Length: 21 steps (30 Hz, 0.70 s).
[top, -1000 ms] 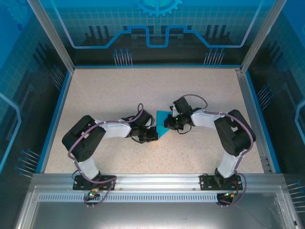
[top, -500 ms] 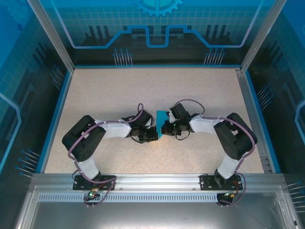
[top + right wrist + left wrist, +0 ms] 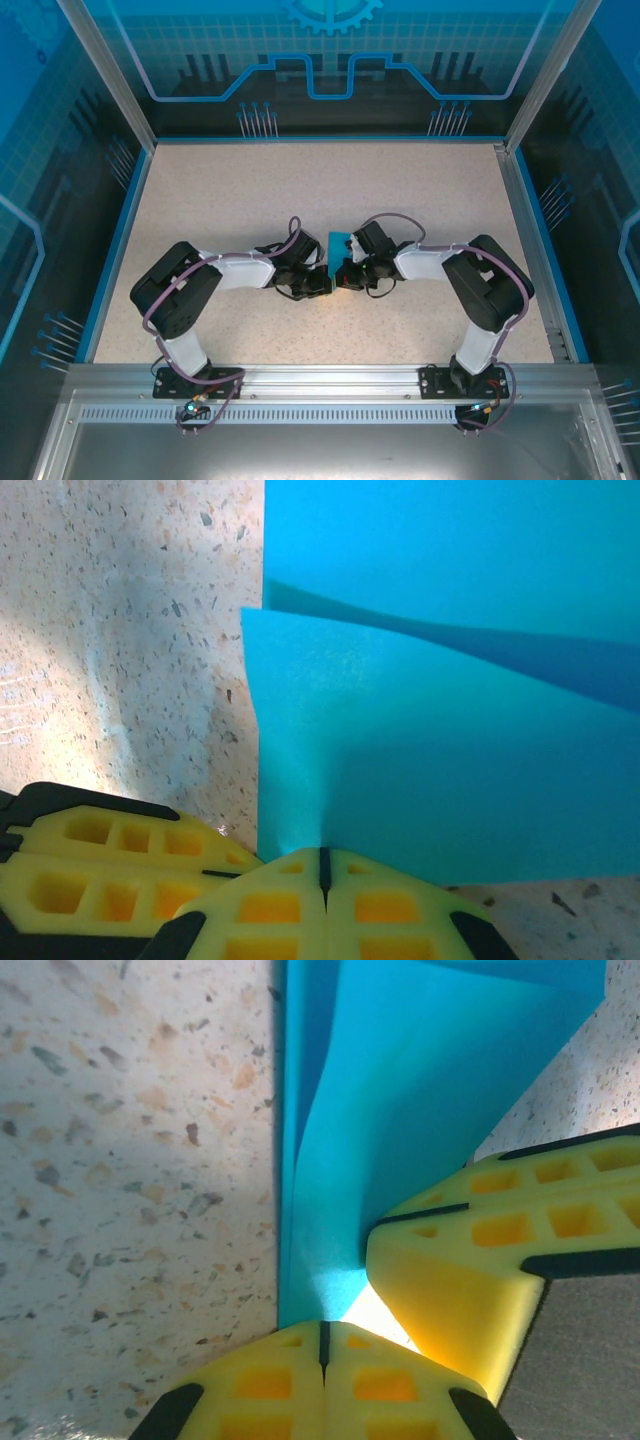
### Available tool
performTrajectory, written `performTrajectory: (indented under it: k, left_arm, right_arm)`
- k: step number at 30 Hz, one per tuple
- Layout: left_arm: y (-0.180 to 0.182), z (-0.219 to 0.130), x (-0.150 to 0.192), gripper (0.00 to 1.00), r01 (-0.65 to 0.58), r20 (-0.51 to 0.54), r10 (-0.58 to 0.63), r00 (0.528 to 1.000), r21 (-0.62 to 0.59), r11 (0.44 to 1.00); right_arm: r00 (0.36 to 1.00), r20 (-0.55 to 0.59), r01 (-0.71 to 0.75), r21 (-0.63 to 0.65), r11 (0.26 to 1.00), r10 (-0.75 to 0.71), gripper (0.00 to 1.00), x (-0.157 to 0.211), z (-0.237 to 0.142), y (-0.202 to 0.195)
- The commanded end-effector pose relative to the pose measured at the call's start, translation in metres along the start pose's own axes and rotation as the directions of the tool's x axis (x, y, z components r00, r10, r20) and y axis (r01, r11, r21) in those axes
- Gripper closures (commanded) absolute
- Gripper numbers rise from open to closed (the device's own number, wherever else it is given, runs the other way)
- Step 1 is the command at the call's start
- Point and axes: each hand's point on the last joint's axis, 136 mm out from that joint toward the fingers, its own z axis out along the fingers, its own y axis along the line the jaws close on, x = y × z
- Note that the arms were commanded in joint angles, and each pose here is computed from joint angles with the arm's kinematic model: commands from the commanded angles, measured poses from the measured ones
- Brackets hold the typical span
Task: Fold a paper plane with a square sheet of paper (pick it up from the middle)
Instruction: Third fold the triangle at the center of the table.
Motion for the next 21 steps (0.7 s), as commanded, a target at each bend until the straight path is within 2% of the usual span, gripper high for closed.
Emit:
performTrajectory:
  k: [1,12,21]
  left_arm:
    - [0.036,0.005,0.017,1.0,0.064,-0.052,-0.071,0.996,-0.133,0.989]
    - [0.051,0.004,0.03,1.0,0.065,-0.106,-0.089,0.99,-0.208,0.976]
    - [0.05,0.005,0.03,1.0,0.057,-0.121,-0.083,0.989,-0.207,0.977]
  right_arm:
    - [0.999,-0.032,-0.014,0.064,0.998,0.016,0.97,0.006,0.011,-0.021]
    - [0.997,0.07,-0.032,0.076,0.997,0.026,0.96,-0.038,-0.012,-0.041]
    - [0.988,0.148,-0.059,0.115,0.992,0.042,0.96,-0.07,-0.026,-0.059]
